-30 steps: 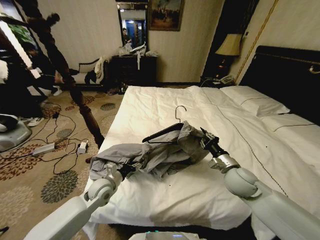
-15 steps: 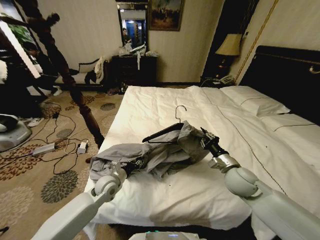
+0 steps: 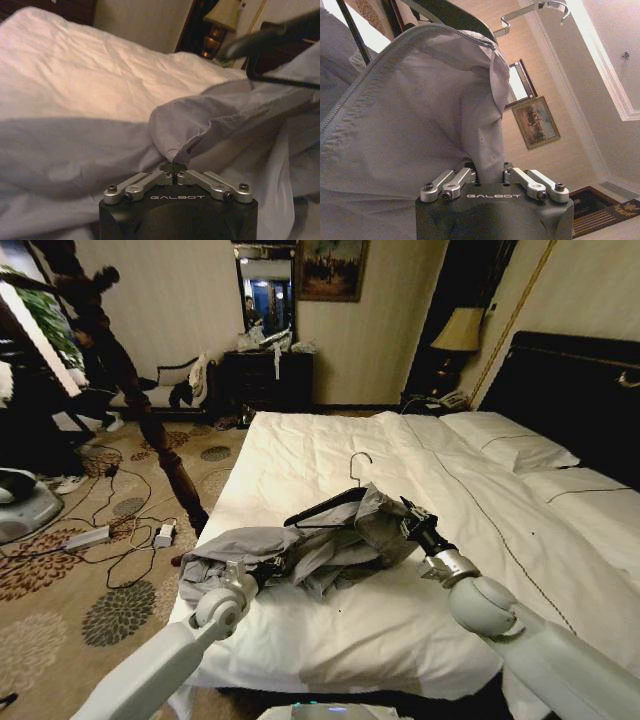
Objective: Pick up the clothes from the bed and hang them on the clothes hanger.
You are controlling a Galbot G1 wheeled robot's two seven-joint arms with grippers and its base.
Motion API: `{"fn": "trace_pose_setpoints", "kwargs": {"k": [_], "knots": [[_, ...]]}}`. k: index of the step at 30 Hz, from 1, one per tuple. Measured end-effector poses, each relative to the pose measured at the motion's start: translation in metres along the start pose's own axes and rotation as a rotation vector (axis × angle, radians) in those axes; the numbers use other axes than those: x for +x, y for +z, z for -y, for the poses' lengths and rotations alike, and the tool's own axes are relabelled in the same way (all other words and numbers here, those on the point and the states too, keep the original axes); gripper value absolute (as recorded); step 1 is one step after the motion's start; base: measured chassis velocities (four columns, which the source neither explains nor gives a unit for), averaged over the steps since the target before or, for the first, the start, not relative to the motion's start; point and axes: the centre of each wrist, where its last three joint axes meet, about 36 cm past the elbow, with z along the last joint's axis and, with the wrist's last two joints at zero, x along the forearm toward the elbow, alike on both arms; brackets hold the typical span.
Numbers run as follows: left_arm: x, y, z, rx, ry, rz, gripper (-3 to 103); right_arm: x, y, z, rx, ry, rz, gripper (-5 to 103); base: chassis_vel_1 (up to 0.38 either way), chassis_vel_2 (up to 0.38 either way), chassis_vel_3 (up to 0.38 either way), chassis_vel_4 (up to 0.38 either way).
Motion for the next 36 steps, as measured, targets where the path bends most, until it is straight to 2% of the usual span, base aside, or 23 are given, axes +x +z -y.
{"fn": "trace_pose_setpoints", "kwargs": {"k": [9, 16, 20, 24, 27, 30, 36], "knots": [[0.028, -0.051, -0.012, -0.029, -0.008, 0.056, 0, 0.003, 0.002, -0.003, -0.008, -0.002, 0.004, 18, 0.0, 0.0, 0.0, 0.0], [0.038, -0.091, -0.01, -0.046, 0.012, 0.091, 0, 0.002, 0.0, -0.001, -0.006, 0.009, 0.027, 18, 0.0, 0.0, 0.0, 0.0], [0.042, -0.13, -0.007, -0.036, 0.02, 0.134, 0, 0.001, 0.002, -0.004, 0.015, 0.011, 0.044, 18, 0.0, 0.0, 0.0, 0.0], [0.045, -0.147, -0.002, -0.054, 0.032, 0.151, 0, 0.0, 0.001, -0.006, 0.012, 0.006, 0.042, 18, 0.0, 0.0, 0.0, 0.0], [0.049, -0.162, 0.009, -0.065, 0.055, 0.161, 0, -0.006, -0.002, -0.005, -0.011, 0.002, 0.012, 18, 0.0, 0.0, 0.0, 0.0], [0.054, -0.177, 0.023, -0.064, 0.09, 0.171, 0, -0.022, -0.001, 0.008, -0.096, 0.004, -0.051, 18, 0.0, 0.0, 0.0, 0.0], [0.056, -0.19, 0.037, -0.053, 0.116, 0.176, 0, -0.031, -0.002, 0.019, -0.14, -0.018, -0.081, 18, 0.0, 0.0, 0.0, 0.0]]}}
